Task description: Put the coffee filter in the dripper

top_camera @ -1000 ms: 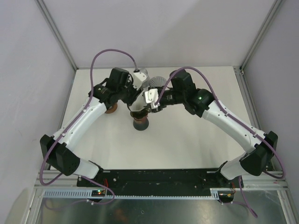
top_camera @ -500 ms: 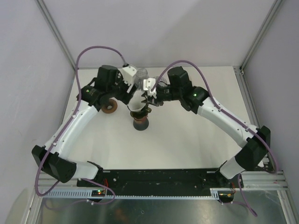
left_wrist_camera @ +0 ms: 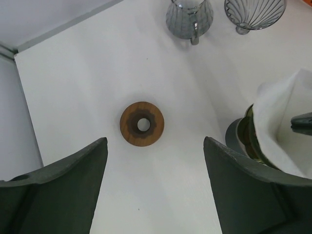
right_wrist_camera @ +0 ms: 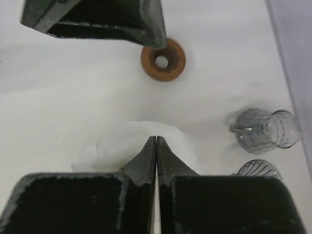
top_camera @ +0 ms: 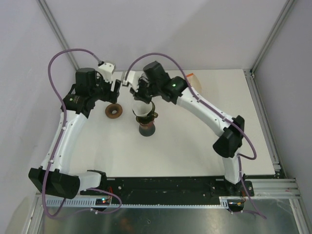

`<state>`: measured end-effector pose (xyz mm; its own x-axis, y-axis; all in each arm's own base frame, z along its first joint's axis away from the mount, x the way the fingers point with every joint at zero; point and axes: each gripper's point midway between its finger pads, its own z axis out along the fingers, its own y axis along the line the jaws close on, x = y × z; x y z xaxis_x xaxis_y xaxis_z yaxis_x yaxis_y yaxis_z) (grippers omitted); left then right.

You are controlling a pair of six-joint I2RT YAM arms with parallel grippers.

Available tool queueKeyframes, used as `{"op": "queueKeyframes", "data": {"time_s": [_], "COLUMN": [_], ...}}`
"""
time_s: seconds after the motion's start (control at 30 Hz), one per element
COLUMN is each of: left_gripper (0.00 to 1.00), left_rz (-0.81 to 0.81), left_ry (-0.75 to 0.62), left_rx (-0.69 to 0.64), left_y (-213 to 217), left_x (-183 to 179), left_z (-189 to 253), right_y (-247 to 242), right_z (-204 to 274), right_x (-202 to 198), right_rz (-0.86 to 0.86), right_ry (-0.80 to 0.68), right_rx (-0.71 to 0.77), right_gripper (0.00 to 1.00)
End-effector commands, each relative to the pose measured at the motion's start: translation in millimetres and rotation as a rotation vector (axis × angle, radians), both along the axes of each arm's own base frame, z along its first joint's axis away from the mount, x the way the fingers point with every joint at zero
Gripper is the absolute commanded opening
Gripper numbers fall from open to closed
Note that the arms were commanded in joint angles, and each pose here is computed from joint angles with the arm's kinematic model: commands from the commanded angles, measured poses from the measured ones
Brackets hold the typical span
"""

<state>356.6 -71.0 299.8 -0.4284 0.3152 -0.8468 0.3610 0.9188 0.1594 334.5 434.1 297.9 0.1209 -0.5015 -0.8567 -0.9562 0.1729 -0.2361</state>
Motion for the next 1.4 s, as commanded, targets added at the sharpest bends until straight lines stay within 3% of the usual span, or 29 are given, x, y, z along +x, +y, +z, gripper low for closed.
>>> {"op": "queueKeyframes", "data": {"time_s": [0.0, 0.47, 0.8, 1.13, 1.37], "left_gripper": [0.84, 0.85, 0.84, 0.85, 0.85], "left_rz": [0.018, -0.001, -0.006, -0.012, -0.018], "left_ry": [-0.036, -0.020, -0.024, -0.016, -0.012], "left_rx": [-0.051, -0.068, -0.066, -0.075, -0.077], "left_y": [8.3, 8.5, 8.4, 6.1, 5.0], "left_x": [-3.6, -7.9, -8.2, -7.1, -6.1], "left_z": [7.2, -2.4, -1.8, -3.3, -4.5], "right_y": [-10.6, -13.8, -20.9, -15.2, -9.7], "right_z": [-33.6, -48.0, -104.8, -127.1, -113.7], "right_x": [-5.2, 0.4, 1.7, -2.2, 0.0], "right_rz": [-0.099, -0.147, -0.172, -0.151, -0.162], "right_ry": [0.056, 0.078, 0.157, 0.170, 0.138], "right_rx": [-0.200, -0.246, -0.412, -0.461, -0.438], "right_gripper": [0.00, 0.00, 0.00, 0.00, 0.00]}}
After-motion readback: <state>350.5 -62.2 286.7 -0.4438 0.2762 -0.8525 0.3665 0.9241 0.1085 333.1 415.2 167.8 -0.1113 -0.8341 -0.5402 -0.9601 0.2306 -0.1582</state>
